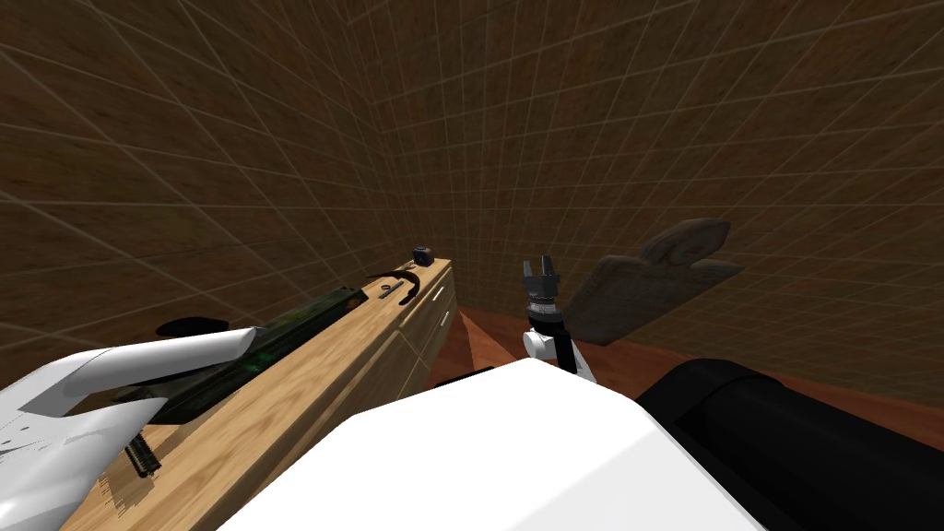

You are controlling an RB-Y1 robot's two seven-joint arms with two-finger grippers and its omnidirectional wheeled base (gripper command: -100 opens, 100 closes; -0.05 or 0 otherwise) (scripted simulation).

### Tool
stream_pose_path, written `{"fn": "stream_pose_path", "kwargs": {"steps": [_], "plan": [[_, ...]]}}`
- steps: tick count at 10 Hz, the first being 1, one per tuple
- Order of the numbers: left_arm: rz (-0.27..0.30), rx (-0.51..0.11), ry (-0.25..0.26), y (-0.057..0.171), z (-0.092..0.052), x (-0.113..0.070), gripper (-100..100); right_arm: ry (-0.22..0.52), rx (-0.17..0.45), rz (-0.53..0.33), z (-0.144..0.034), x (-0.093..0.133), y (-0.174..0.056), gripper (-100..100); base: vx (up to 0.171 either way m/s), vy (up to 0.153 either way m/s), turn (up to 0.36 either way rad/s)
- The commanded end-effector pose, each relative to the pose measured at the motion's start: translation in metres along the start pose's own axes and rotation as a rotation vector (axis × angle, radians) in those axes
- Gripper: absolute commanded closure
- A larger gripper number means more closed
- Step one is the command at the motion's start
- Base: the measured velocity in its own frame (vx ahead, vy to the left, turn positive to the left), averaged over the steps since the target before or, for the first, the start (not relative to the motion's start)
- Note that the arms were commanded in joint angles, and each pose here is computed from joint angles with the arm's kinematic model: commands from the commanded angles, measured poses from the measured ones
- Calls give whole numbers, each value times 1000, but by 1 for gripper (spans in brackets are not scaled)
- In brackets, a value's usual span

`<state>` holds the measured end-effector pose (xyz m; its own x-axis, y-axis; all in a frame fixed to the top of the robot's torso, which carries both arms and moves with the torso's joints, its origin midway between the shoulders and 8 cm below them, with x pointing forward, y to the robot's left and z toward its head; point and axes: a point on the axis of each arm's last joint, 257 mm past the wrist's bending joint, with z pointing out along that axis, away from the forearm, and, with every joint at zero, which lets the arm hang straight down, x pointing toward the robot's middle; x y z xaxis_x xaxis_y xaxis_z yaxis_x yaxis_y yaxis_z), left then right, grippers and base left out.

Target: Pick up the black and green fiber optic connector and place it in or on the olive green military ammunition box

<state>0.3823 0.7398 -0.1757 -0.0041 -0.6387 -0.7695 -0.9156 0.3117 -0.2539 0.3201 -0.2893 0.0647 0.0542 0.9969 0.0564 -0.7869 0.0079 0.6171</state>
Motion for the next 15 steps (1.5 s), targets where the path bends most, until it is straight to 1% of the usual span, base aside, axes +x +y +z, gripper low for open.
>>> {"fn": "stream_pose_path", "kwargs": {"steps": [1, 2, 4, 5, 7, 8, 10, 11, 13, 14, 15], "plan": [[-2, 8, -45, 0, 4, -13, 100, 0, 0, 0, 0, 0, 0, 0, 17, -4, 1], [-1, 19, -51, -3, 4, -15, 100, 0, 0, 0, 0, 0, 0, 0, 16, -1, 3], [-2, 28, -102, -2, 10, -27, 100, 0, 0, 0, 0, 0, 0, 0, 32, 4, -1], [-1, 40, -109, -5, 10, -29, 100, 0, 0, 0, 0, 0, 0, 0, 31, 5, 2], [0, 51, -152, -4, 15, -38, 100, 0, 0, 0, 0, 0, 0, 0, 35, 6, 0], [1, 63, -158, -7, 15, -40, 100, 0, 0, 0, 0, 0, 0, 0, 36, 11, 1], [3, 79, -195, -7, 20, -46, 100, 0, 0, 0, 0, 0, 0, 0, 47, 10, 0], [4, 88, -199, -9, 19, -47, 100, 0, 0, 0, 0, 0, 0, 0, 44, 13, 3], [7, 107, -229, -10, 24, -51, 100, 0, 0, 0, 0, 0, 0, 0, 48, 15, -1], [8, 113, -232, -12, 24, -51, 100, 0, 0, 0, 0, 0, 0, 0, 49, 14, 2], [10, 126, -245, -13, 25, -52, 100, 0, 0, 0, 0, 0, 0, 0, 48, 20, 0]]}}
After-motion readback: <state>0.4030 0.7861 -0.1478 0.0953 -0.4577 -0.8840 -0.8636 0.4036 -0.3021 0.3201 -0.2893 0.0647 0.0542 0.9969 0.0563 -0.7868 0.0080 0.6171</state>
